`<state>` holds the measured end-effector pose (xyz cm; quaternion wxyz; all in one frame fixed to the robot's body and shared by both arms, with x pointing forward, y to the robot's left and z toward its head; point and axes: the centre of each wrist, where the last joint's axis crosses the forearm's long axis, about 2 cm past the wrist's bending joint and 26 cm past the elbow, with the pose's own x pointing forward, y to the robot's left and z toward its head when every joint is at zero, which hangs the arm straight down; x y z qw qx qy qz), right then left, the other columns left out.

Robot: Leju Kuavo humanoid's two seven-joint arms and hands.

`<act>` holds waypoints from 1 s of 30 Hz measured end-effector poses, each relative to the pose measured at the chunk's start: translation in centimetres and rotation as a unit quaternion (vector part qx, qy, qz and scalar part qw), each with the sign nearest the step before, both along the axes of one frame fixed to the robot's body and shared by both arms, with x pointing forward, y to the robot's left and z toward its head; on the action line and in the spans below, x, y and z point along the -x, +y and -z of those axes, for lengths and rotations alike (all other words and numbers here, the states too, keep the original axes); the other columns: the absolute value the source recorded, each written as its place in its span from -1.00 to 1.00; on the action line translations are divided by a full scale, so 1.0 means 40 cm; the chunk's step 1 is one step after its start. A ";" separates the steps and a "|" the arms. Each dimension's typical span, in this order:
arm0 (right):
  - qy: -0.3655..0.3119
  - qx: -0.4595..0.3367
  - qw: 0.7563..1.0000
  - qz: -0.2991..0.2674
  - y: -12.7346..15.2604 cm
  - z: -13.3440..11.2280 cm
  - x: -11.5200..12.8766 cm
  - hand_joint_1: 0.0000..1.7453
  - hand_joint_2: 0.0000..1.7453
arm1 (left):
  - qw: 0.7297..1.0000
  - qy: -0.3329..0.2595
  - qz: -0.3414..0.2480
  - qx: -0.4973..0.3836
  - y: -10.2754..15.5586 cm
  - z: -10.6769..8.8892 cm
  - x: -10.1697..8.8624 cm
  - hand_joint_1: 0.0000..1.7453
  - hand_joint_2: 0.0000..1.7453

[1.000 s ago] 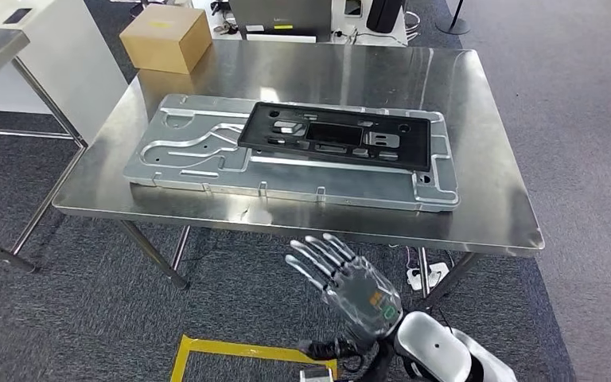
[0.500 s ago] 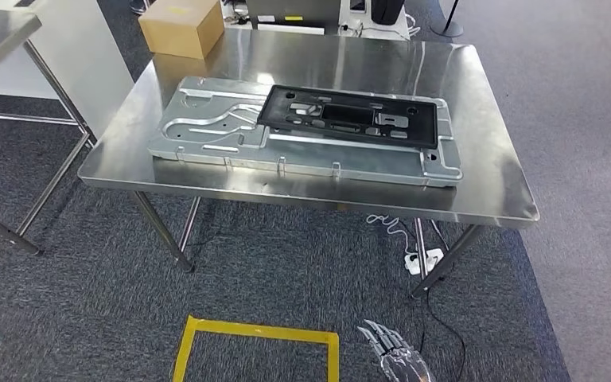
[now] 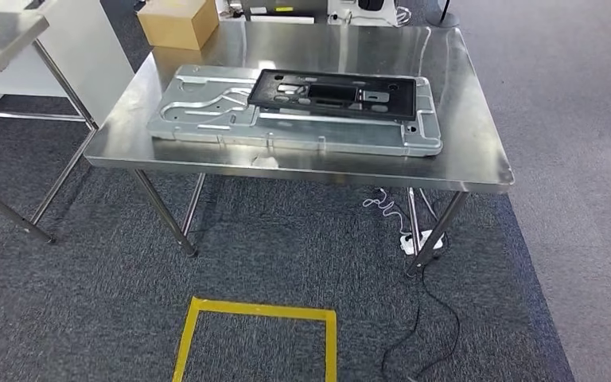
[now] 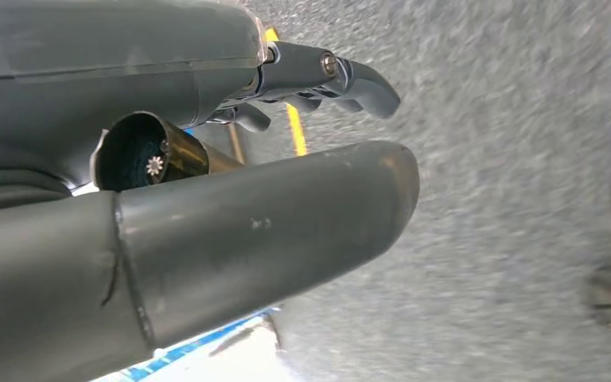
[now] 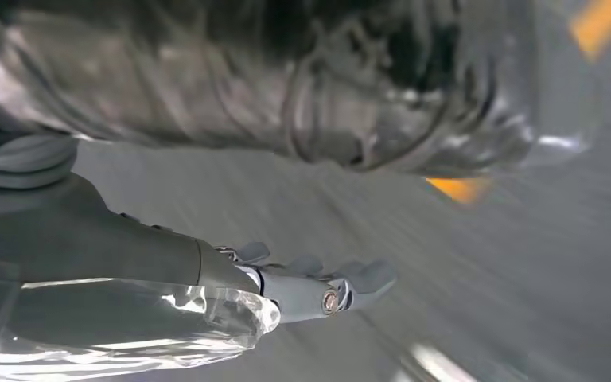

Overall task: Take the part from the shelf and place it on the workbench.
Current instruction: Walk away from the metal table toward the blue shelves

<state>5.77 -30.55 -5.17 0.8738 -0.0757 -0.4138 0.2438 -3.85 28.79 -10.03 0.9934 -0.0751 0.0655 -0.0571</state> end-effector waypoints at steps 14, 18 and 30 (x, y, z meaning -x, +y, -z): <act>0.336 -0.144 0.830 0.421 0.128 0.147 0.075 -1.00 1.00 | 0.947 -0.042 0.316 -0.025 0.103 -0.063 0.031 -1.00 -1.00; 0.404 -0.085 0.799 0.437 0.145 0.147 0.081 -1.00 1.00 | 0.939 -0.048 0.341 -0.018 0.095 -0.075 0.032 -1.00 -1.00; 0.405 -0.044 0.811 0.420 0.153 0.147 0.086 -1.00 1.00 | 0.934 -0.054 0.353 -0.019 0.076 -0.098 0.034 -1.00 -1.00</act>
